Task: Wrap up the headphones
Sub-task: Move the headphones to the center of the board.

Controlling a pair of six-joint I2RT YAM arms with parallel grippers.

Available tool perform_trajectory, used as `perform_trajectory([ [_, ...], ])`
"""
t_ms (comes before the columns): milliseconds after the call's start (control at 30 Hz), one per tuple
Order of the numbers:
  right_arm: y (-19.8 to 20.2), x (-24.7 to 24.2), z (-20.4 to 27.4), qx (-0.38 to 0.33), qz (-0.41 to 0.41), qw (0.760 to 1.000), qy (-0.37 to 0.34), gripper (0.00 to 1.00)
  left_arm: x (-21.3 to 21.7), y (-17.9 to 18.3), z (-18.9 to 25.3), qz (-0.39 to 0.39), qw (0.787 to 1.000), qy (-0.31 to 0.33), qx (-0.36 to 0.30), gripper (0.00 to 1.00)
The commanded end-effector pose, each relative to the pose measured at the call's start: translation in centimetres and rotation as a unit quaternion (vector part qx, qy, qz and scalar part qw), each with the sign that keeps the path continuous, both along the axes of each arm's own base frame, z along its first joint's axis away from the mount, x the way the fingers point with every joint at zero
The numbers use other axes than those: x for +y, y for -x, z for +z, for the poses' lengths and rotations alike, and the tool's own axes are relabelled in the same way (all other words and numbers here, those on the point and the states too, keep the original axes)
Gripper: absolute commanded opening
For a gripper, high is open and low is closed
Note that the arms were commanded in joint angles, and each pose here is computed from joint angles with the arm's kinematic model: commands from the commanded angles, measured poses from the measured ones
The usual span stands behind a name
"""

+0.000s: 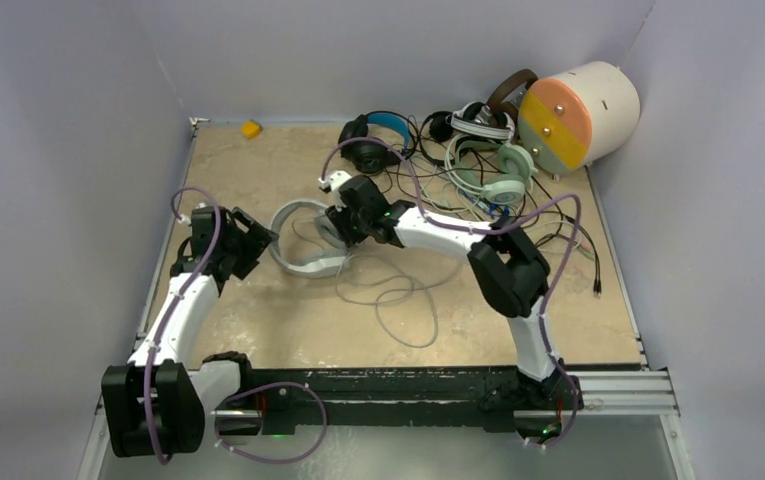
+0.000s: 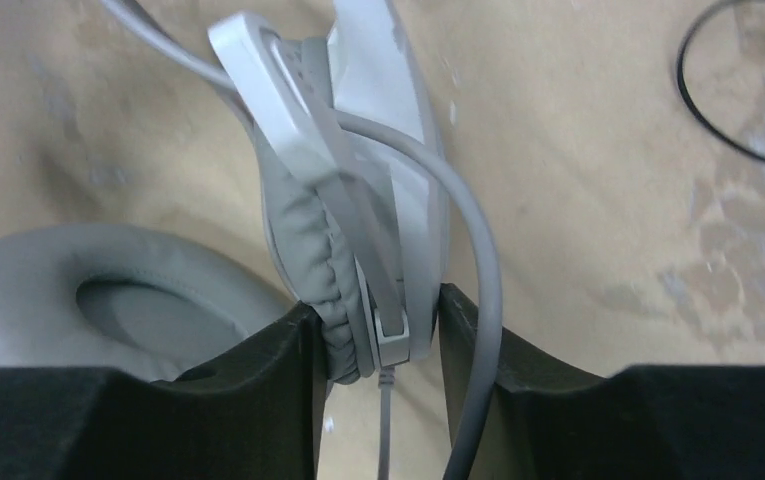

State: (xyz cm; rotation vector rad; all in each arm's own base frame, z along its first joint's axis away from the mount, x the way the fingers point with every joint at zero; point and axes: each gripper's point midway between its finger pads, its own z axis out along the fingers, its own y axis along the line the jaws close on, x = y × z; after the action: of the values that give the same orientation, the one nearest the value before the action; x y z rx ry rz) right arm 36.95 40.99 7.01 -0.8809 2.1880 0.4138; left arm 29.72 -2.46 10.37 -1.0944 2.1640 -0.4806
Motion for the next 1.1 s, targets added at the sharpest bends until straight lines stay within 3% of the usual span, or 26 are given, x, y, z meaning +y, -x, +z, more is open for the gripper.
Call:
perform_trajectory([
  [0, 0.8, -2.3, 4.0, -0.042, -0.005, 0.999, -0.02, 0.41, -3.6, -1.6, 5.8, -0.13, 0.985, -0.007, -0.117, 0.73],
  [167, 4.3, -5.9, 4.2, -0.019, -0.008, 1.0, -0.018, 0.36, -7.1, -0.6, 6.9, -0.237, 0.961, -0.03, -0.142, 0.72],
  [367, 8.9, -10.1, 4.5, 0.01, -0.014, 0.999, -0.033, 0.36, -8.5, 0.2, 5.8, -0.262, 0.957, -0.023, -0.125, 0.73],
  [567, 9.7, -13.6, 3.9, 0.035, -0.054, 0.997, -0.044, 0.37, -11.9, 1.5, 4.4, -0.309, 0.943, -0.008, -0.121, 0.73],
  [800, 10.4, -13.9, 2.8, 0.041, -0.05, 0.996, -0.065, 0.37, -14.6, 2.9, 2.0, -0.352, 0.93, -0.01, -0.11, 0.73],
  [1067, 10.1, -13.5, 3.1, 0.034, -0.046, 0.996, -0.074, 0.38, -15.1, 1.8, 1.7, -0.362, 0.921, -0.119, -0.077, 0.73],
])
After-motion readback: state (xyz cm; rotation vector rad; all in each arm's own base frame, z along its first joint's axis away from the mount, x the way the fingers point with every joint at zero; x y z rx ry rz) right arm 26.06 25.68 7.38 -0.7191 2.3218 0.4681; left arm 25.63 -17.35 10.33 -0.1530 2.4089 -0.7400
